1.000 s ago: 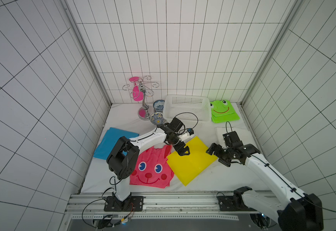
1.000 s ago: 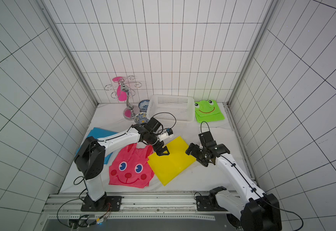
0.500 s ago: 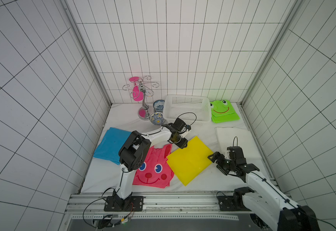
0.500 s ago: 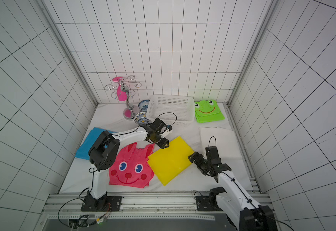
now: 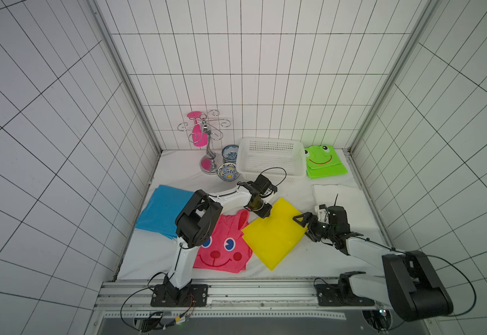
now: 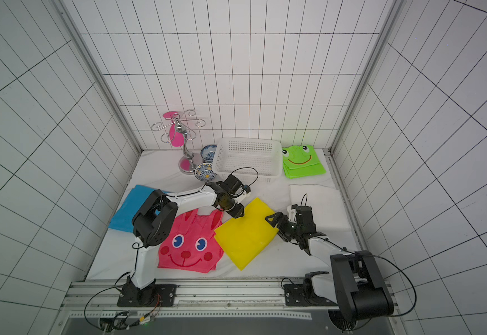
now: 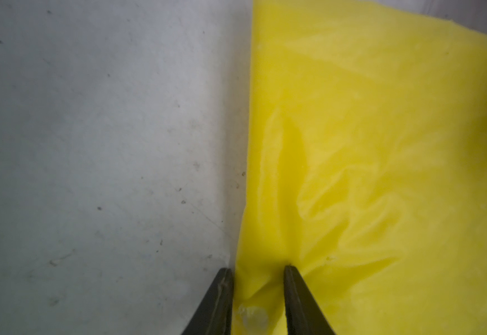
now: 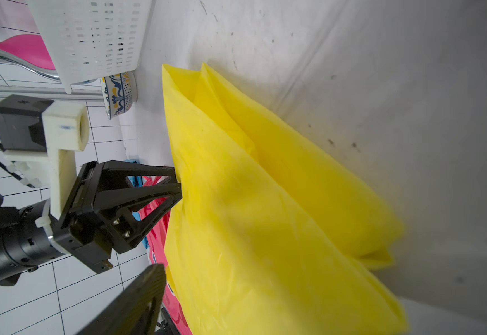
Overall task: Put the folded raincoat in the basket
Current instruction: Pick up the raincoat from the center of the board.
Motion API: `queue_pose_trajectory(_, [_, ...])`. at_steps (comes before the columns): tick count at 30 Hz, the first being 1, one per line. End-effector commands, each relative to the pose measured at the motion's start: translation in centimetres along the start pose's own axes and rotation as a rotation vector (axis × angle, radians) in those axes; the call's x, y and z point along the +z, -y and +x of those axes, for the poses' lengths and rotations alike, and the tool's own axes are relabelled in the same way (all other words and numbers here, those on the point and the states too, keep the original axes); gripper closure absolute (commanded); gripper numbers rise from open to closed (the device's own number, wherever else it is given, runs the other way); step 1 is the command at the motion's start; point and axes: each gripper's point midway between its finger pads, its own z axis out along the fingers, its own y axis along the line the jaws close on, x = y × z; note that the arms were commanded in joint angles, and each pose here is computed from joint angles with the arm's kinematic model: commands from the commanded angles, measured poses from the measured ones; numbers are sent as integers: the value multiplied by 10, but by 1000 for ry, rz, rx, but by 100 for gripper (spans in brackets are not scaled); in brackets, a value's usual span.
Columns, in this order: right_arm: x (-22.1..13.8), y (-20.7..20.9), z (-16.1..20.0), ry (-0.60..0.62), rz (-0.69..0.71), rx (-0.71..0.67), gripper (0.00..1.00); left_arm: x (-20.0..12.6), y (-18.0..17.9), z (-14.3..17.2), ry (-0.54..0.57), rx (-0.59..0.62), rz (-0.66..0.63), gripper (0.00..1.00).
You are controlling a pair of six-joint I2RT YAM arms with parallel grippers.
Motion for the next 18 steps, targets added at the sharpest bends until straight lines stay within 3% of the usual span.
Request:
queue_pose_trajectory(1, [4,3,4,-17,-36,-1,20,10,-10,21,-67,-34,-10,73])
queue_pose_trajectory(7, [3,18,8,-29,51,106,26,1,-41,24,-28,-170,-44,97])
queue_pose_trajectory(13, [-26,31,14,16,214,163,21,-1,-45,32,-16,-201,-36,100])
queue_pose_trajectory(18, [-20,29,15,7,175,153,20,8,-38,43,-59,-218,6,100])
